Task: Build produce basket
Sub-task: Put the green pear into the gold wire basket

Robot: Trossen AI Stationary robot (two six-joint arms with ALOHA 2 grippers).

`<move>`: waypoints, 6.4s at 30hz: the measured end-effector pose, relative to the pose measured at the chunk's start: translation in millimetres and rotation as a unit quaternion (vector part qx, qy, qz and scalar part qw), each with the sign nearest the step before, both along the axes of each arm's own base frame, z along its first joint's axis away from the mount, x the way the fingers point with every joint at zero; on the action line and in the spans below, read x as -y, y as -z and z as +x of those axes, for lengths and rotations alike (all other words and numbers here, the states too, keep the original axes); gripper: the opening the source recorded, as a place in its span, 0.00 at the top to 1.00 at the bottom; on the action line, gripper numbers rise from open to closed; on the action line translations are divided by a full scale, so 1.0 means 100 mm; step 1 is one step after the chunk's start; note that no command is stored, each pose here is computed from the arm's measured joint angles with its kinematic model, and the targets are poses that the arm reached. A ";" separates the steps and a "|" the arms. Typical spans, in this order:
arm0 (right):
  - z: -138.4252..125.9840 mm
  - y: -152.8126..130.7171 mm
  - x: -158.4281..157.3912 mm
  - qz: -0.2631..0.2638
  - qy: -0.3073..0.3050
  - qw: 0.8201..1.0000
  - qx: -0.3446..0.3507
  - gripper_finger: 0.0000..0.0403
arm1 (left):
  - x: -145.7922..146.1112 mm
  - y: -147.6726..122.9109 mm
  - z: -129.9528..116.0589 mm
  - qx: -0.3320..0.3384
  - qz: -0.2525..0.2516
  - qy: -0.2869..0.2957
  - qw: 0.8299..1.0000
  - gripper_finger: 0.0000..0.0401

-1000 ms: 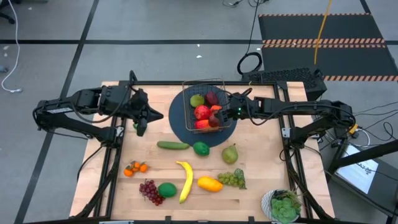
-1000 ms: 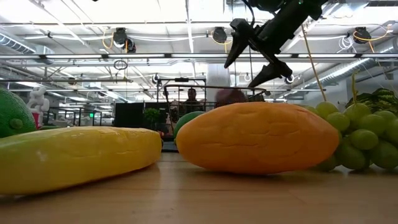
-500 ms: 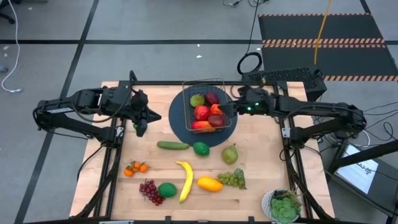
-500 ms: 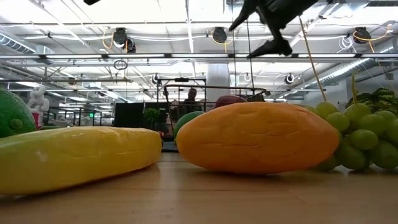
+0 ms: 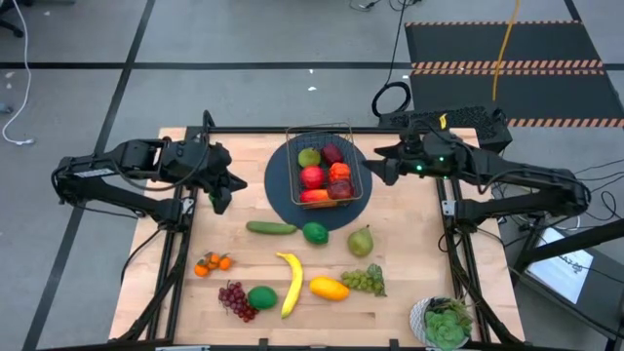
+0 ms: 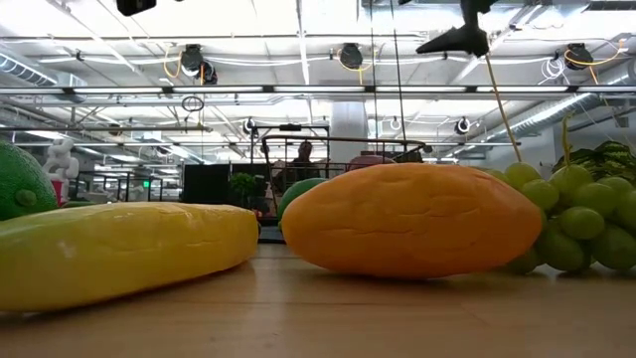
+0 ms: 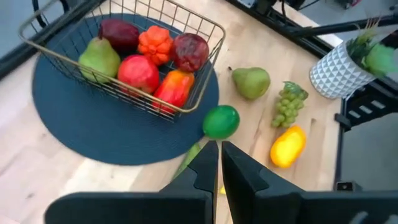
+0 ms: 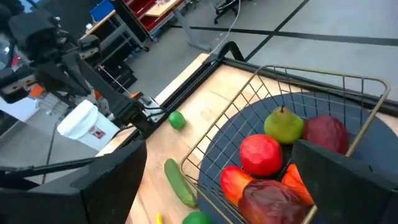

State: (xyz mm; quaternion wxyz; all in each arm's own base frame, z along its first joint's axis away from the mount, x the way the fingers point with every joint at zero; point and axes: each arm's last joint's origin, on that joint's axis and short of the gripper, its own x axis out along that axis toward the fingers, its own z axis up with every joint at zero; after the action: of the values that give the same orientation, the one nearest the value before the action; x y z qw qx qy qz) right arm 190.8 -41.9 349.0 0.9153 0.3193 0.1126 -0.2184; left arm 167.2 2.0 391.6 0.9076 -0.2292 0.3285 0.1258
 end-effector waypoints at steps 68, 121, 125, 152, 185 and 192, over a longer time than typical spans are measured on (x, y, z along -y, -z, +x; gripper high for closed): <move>-0.36 2.19 -0.24 -0.291 -0.409 0.855 -0.130 0.22 | 0.50 0.32 1.17 0.101 -0.116 -0.106 0.982 0.67; -0.07 2.11 -0.52 -0.057 -0.410 0.910 0.022 0.98 | 0.41 0.34 1.17 0.084 -0.062 -0.089 0.991 0.67; -0.07 1.86 -0.56 -0.027 -0.383 0.922 0.059 0.98 | 0.34 0.36 1.17 0.071 -0.032 -0.080 0.994 0.67; 0.66 -0.02 -0.57 -0.066 -0.169 0.983 0.016 0.98 | -0.26 -0.01 0.27 0.039 0.050 0.002 0.998 0.67; 1.09 -0.75 -0.49 -0.569 -0.068 0.807 -0.143 0.98 | -0.22 0.05 -0.11 0.051 0.022 0.053 0.997 0.67; 1.09 -0.75 -0.42 -0.600 -0.070 0.779 -0.169 0.98 | -0.23 0.01 -0.09 0.071 0.030 0.054 0.996 0.67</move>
State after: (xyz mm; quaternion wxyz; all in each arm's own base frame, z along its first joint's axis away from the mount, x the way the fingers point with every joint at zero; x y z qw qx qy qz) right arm 299.6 0.1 423.5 0.9007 -0.3450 0.1335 -0.2279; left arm 158.3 24.6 390.4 0.9405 -0.1924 0.2712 0.0693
